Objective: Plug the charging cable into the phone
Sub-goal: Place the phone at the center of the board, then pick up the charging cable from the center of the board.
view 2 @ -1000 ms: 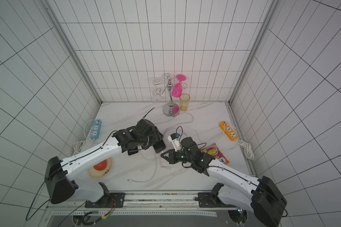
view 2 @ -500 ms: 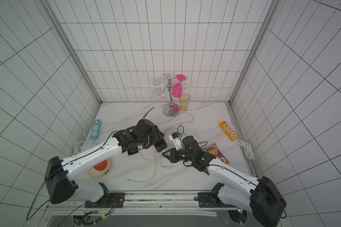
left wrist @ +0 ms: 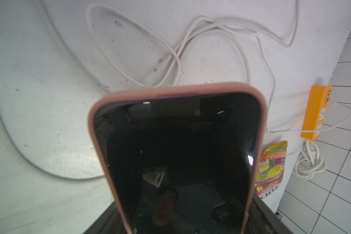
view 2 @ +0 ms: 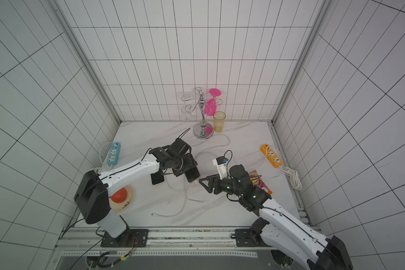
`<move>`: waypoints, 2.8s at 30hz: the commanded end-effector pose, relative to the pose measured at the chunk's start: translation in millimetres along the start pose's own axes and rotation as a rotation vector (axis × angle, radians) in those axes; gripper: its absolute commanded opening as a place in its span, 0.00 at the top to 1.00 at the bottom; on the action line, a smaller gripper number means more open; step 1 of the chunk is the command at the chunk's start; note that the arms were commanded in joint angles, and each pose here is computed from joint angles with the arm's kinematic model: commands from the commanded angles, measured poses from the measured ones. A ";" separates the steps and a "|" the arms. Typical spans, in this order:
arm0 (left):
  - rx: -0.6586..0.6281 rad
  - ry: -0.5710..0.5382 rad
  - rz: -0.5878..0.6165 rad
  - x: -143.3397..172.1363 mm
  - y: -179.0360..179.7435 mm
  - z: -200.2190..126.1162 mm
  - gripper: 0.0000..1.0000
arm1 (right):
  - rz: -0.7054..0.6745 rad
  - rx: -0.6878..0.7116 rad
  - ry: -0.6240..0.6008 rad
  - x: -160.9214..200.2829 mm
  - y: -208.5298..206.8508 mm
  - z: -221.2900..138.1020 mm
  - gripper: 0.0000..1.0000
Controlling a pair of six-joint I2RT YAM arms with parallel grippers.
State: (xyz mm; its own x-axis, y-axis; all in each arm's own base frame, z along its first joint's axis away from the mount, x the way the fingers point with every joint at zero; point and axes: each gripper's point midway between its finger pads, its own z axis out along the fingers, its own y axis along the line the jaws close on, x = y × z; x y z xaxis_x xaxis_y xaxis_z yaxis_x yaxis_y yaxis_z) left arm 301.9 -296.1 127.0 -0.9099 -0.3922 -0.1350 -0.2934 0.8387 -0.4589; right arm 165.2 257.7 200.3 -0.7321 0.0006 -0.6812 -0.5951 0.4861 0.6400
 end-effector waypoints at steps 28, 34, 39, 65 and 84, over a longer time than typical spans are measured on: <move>-0.162 -0.121 0.246 -33.2 -47.5 0.3 0.02 | -0.015 0.094 0.059 19.2 -17.3 -21.6 0.30; -0.004 -0.240 0.082 -39.5 17.7 -95.4 0.02 | -0.134 0.017 0.201 36.1 10.1 7.8 0.35; -0.002 -0.309 -0.067 -25.1 113.8 -131.0 0.02 | -0.388 -0.030 0.394 80.9 51.7 58.2 0.35; -0.048 -0.362 -0.250 8.1 223.0 -156.3 0.03 | -0.770 0.045 0.760 217.6 61.2 195.1 0.44; 0.031 -0.332 -0.261 7.9 205.0 -158.4 0.03 | -0.795 0.065 0.641 207.7 53.7 200.9 0.91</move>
State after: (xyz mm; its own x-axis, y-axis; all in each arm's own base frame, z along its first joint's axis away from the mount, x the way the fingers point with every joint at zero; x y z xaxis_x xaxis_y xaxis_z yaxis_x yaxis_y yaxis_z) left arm 182.1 -62.6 154.9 -0.6705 -0.6881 -0.2773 -0.5161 0.7011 -0.4920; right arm 50.5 464.6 24.0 -0.1777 -0.8038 -0.5678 -0.9822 0.1803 0.0520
